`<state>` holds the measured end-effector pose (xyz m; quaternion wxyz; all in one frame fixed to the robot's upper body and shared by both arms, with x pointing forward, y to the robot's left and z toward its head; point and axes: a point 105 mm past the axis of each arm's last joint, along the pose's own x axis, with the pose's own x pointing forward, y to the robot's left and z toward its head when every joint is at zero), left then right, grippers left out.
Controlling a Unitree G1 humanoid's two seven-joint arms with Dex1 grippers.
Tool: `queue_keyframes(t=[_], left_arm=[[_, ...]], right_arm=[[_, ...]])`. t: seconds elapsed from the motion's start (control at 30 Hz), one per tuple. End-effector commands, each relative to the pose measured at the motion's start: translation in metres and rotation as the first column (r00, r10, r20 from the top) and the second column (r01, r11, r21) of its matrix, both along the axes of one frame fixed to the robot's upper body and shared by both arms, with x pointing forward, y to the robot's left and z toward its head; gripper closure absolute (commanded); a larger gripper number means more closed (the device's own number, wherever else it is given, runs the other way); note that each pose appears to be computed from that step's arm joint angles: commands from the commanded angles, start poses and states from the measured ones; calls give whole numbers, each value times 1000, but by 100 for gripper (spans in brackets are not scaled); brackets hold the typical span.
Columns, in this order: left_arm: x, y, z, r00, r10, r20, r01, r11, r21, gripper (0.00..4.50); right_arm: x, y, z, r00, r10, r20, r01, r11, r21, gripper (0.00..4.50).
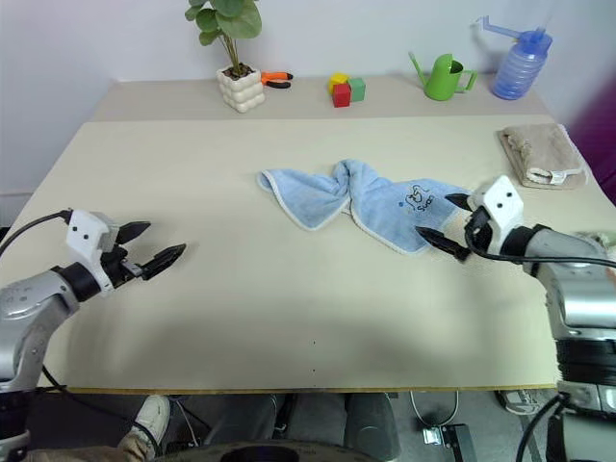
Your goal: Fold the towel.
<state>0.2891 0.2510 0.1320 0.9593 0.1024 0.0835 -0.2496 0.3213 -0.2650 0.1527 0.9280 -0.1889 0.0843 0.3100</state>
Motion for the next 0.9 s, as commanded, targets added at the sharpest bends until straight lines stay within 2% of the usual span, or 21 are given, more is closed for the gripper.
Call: queue_keyframes(t=[0.03,0.37,0.47,0.5,0.63,0.8,0.9], left_arm=[[1,-7,15,998,-30,50,30,1000,4,2],[6,-29,14,995,-76,59,77,997,-7,2],[13,-46,20,987,-124,103,123,992,13,2],[17,-60,24,979,-163,119,164,986,4,2],[36,-132,13,922,-378,80,366,921,136,2],[60,-188,2,890,-451,64,431,880,200,2],[66,-214,-10,870,-492,33,469,847,251,2]], right_arm=[[0,4,18,998,16,66,-16,1000,-4,0],[5,12,18,996,14,89,-14,1000,3,0],[8,15,17,996,15,92,-15,1000,4,0],[11,18,17,995,17,98,-18,1000,7,0],[17,33,19,992,32,124,-36,999,31,0],[13,37,17,991,21,130,-27,999,46,0],[7,37,14,992,4,130,-11,999,52,0]])
